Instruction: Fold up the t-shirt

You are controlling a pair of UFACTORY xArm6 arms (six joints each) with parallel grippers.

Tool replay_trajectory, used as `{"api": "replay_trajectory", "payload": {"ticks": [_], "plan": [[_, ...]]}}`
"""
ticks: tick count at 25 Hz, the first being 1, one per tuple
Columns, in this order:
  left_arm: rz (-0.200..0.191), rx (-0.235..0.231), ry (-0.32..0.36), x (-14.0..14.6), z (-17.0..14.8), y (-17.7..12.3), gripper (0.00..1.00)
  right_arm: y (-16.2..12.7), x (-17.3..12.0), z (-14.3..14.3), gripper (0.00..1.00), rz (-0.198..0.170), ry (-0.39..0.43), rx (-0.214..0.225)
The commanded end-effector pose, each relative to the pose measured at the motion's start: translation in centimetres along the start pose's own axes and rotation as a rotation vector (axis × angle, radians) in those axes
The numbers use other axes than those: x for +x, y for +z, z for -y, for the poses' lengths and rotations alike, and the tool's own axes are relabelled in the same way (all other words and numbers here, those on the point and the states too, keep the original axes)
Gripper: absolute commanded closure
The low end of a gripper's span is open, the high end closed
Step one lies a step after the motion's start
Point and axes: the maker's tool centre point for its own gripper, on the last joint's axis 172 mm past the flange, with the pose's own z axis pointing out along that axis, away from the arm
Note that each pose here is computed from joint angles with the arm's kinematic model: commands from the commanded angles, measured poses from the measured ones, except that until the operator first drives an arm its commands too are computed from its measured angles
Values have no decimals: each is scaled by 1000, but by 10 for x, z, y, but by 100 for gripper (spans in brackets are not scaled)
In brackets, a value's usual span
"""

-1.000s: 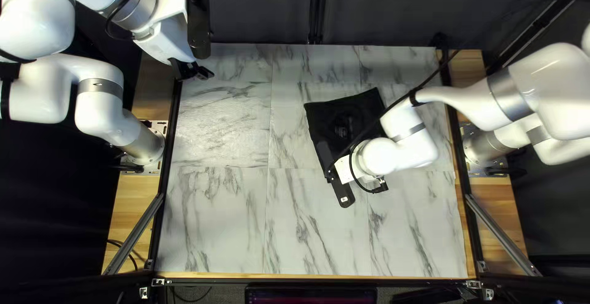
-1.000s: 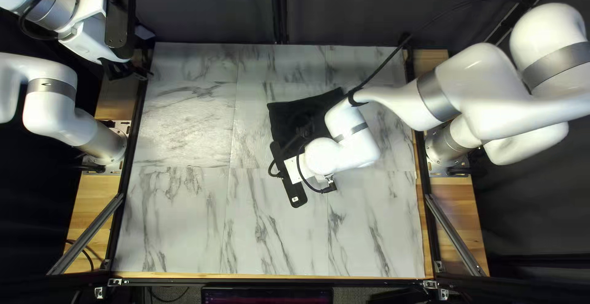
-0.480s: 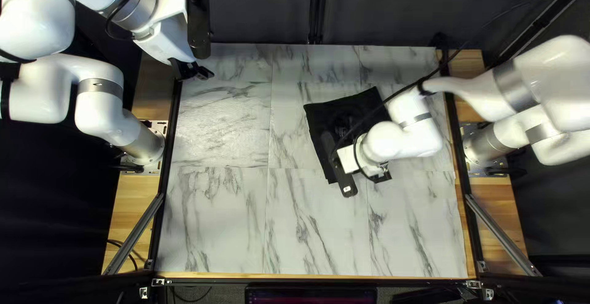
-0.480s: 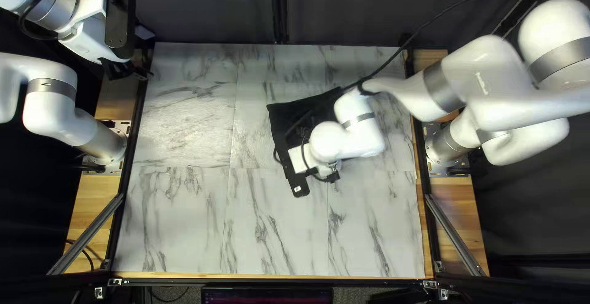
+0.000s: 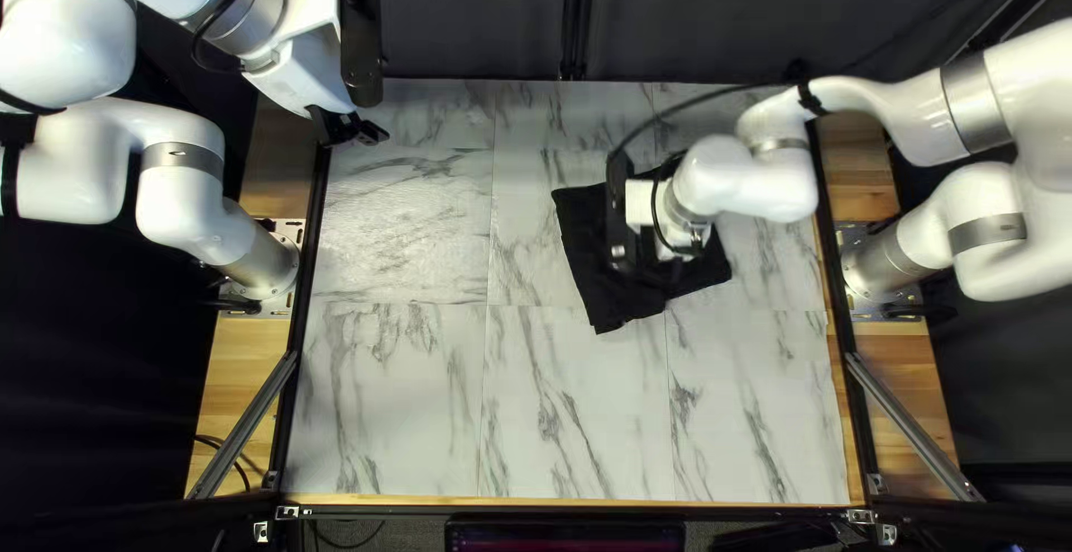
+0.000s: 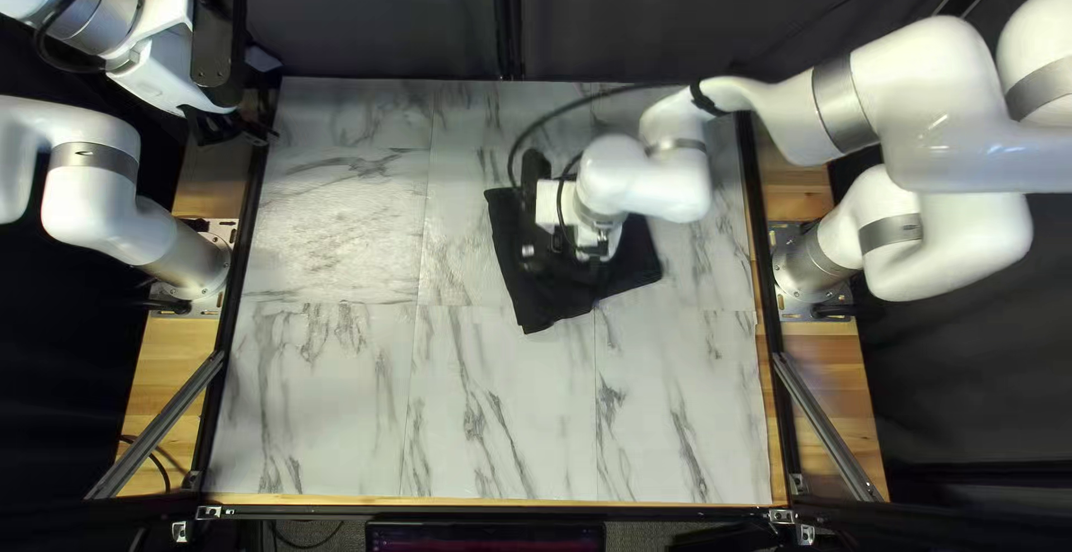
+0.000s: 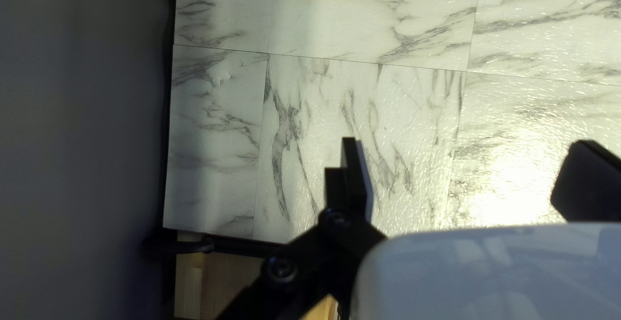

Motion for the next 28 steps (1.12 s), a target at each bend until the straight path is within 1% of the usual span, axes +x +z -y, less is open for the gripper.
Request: {"api": "replay_trajectory", "payload": {"ticks": [1,2,3,5,7,8,10,14,17,20,22,25,26,27,28], "plan": [[0,0,0,0,0,0,0,20,4,-10,0,25,194,49],[0,0,0,0,0,0,0,23,5,-10,0,26,220,55],[0,0,0,0,0,0,0,30,9,-9,0,26,275,70],[0,0,0,0,0,0,0,36,13,-7,0,21,348,86],[0,0,0,0,0,0,0,38,14,-6,0,12,405,95],[0,0,0,0,0,0,0,37,15,-4,0,4,446,98],[0,0,0,0,0,0,0,35,14,-3,0,-16,496,98],[0,0,0,0,0,0,0,35,12,-3,0,-49,557,82],[0,0,0,0,0,0,0,39,4,-4,0,-78,603,76],[0,0,0,0,0,0,0,45,1,-5,0,-110,643,85],[0,0,0,0,0,0,0,48,-1,-6,0,-124,660,94],[0,0,0,0,0,0,0,51,-1,-10,0,-150,686,118],[0,0,0,0,0,0,0,51,1,-11,7,-156,691,125],[0,0,0,0,0,0,0,50,3,-11,9,-160,693,129],[0,0,0,0,0,0,0,50,6,-12,47,-167,696,135]]}}
